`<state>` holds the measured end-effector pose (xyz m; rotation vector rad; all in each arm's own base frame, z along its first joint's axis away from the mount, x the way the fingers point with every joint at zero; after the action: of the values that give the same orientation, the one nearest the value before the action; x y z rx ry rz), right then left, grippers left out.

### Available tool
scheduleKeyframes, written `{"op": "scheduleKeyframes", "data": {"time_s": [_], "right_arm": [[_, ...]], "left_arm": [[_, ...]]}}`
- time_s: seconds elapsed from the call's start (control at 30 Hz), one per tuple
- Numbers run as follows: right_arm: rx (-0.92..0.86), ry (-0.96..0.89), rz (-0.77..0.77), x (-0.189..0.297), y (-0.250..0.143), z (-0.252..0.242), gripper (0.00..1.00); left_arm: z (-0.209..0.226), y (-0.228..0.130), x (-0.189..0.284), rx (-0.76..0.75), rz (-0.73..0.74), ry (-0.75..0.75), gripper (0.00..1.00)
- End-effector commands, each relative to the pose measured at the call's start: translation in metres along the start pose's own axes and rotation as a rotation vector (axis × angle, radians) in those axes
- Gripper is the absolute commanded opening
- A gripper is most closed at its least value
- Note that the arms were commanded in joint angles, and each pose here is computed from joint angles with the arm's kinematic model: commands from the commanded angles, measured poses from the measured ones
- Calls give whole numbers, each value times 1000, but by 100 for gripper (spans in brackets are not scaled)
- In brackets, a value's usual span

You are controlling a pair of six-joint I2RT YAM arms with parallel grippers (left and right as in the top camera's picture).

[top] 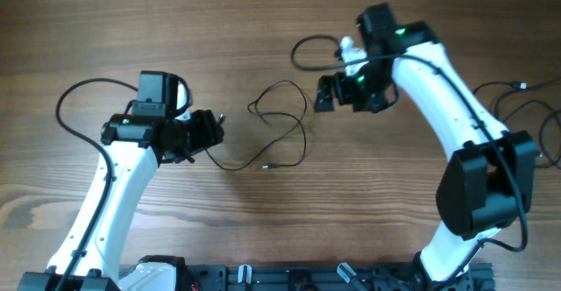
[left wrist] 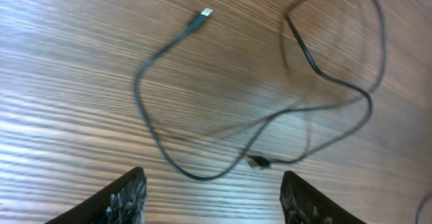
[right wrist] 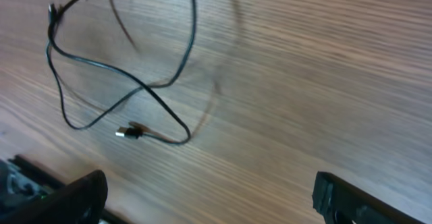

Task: Untangle cables

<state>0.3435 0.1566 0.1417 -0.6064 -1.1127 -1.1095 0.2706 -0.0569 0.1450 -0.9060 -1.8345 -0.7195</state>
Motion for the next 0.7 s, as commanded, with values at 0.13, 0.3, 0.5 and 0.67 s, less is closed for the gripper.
{"op": "scheduleKeyframes", "data": {"time_s": [0.13,0.3,0.5,0.67], "right_arm": [[53,-20,-51,-57,7,31,100],[130,-15,-96,-80,11,48,95],[148,-160,-128,-100,8,44,93],[58,-199,-151,-109,3,35,93]], "left_arm": [[53,25,11,287,-103,171,68],[75,34,19,380,-116,191,72],[84,35,22,416,-117,202,73],[84,36,22,416,-117,202,74]]}}
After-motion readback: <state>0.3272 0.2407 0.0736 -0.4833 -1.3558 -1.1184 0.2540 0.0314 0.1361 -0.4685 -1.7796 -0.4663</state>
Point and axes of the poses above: each gripper's point midway between its finger pads, its own x axis back along the fingers, its own z axis along the line the jaws close on, y = z × x, the point moved 4 cm from there along x, back along the fingers, and after that the axes turned 12 degrees about x, right-handed, at the moved point
